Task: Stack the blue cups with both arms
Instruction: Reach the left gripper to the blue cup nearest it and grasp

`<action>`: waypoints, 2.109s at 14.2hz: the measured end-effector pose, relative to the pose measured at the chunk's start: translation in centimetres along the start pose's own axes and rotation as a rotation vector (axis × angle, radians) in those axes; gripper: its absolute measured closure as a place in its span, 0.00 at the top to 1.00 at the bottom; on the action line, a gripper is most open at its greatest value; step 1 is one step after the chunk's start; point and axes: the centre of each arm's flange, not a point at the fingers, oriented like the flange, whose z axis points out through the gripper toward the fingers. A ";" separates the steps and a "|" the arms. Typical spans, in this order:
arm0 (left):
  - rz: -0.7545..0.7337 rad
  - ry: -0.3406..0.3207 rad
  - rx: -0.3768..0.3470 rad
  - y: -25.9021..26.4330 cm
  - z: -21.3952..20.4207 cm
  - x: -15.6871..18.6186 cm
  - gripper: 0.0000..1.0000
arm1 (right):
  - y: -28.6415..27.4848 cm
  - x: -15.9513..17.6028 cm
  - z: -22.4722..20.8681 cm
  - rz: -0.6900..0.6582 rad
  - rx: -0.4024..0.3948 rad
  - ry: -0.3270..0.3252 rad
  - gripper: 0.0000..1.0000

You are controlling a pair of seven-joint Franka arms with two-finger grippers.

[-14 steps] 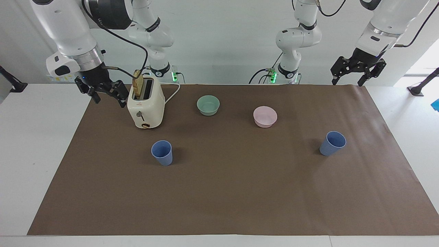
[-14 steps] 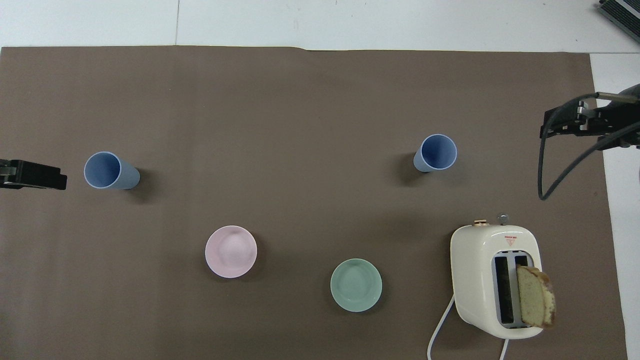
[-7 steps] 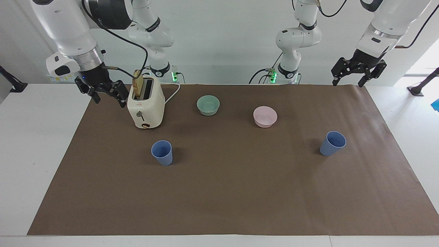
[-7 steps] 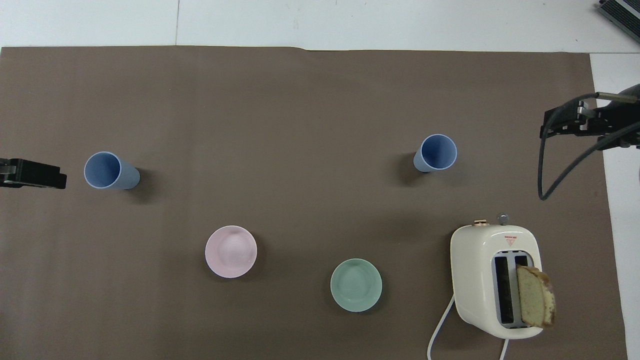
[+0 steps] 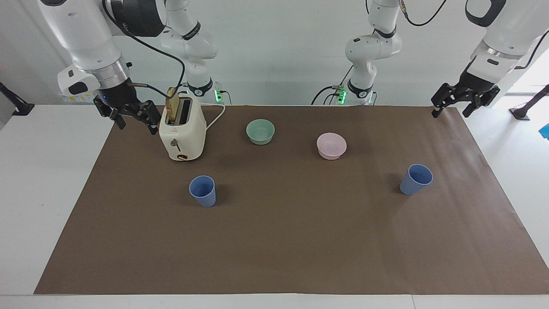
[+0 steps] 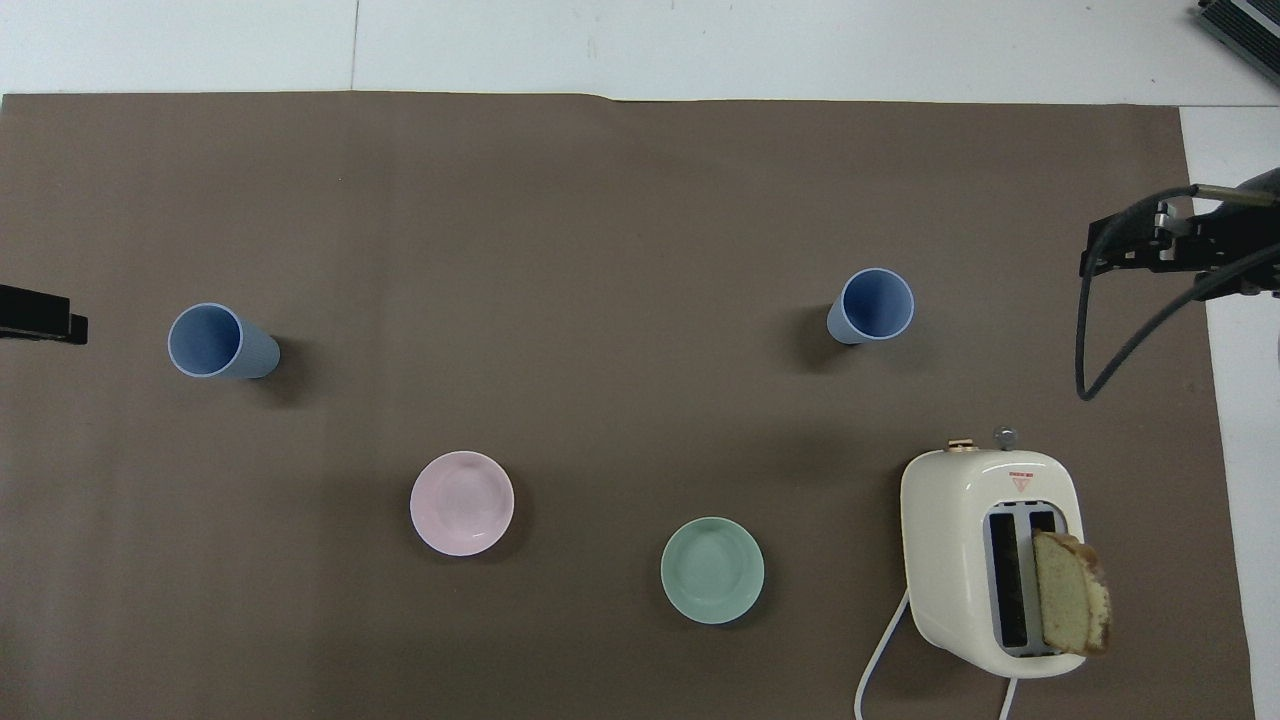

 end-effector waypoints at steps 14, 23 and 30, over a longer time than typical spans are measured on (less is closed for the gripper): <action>-0.102 -0.067 -0.028 -6.3 21.3 3.2 1.00 | 0.0 0.0 0.0 0.000 0.000 0.000 1.00; -0.135 -0.101 -0.056 -5.4 23.6 2.1 0.57 | 0.0 0.0 0.0 0.000 0.000 0.000 1.00; -0.148 -0.083 -0.077 -5.2 22.7 2.6 0.05 | 0.0 0.0 0.0 0.000 0.000 0.000 1.00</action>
